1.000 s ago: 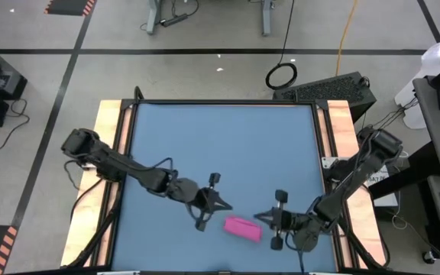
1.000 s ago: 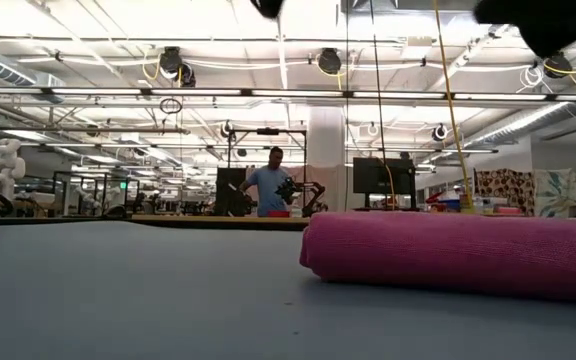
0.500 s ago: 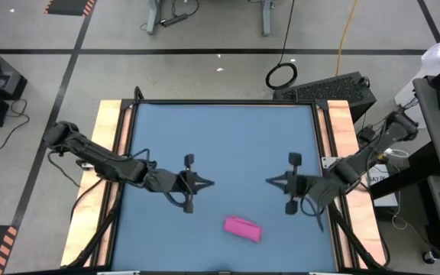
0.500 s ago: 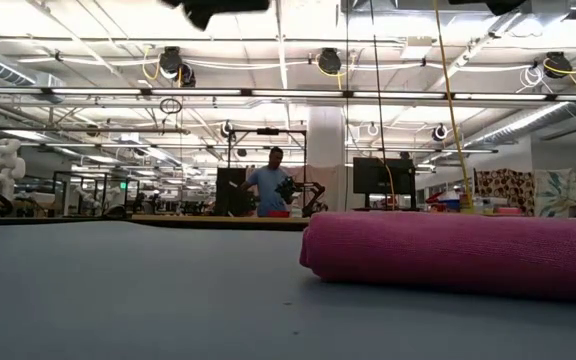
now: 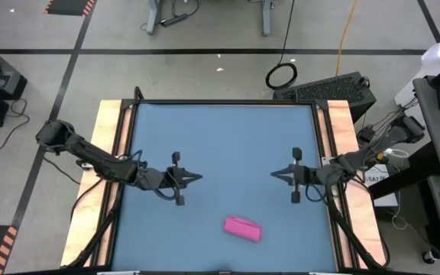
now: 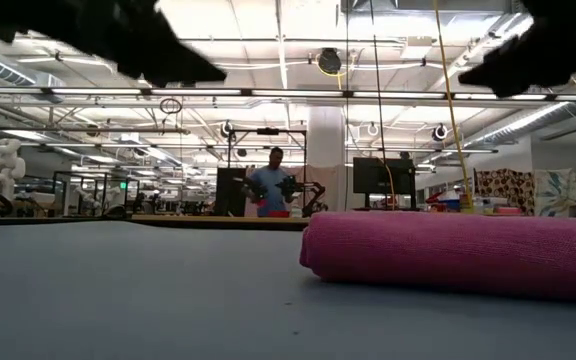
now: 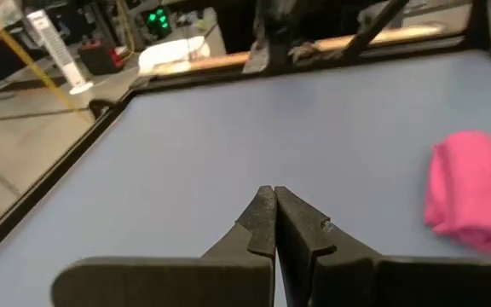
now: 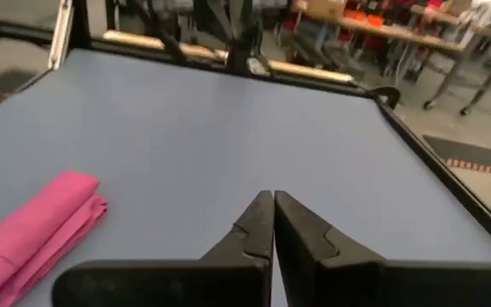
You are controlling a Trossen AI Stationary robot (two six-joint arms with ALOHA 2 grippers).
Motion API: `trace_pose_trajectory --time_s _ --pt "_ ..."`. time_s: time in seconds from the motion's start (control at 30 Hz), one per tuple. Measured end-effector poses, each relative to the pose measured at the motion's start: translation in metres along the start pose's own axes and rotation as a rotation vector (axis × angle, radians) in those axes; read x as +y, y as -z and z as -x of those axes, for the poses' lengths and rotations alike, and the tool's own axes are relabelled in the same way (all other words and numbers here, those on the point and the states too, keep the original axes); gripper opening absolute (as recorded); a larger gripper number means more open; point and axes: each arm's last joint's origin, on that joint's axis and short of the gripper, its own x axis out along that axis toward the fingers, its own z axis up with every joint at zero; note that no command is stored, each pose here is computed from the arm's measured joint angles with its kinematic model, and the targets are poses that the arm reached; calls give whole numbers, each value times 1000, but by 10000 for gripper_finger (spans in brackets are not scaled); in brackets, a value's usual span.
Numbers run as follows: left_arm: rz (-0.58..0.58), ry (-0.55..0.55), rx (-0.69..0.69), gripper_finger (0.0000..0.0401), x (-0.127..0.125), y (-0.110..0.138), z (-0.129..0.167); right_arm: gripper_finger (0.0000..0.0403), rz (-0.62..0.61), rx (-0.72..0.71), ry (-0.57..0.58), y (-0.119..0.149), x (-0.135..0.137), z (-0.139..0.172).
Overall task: Roll towel into tight, uniform cylinder
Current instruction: Return to Home Position
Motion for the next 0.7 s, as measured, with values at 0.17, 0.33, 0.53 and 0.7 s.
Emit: trace_pose_trajectory --time_s 0.17,0.33,0.53,0.7 --pt "32 -43 -13 3 12 24 1 4 -66 -100 0 36 -6 -3" --pt "71 -81 -18 3 25 47 4 4 -103 -137 -38 60 -11 -2" --pt "97 -30 -51 3 34 58 7 4 -88 -97 -34 63 -13 -5" --pt "94 -41 -33 3 37 66 10 4 -80 -112 -32 61 -14 -3"
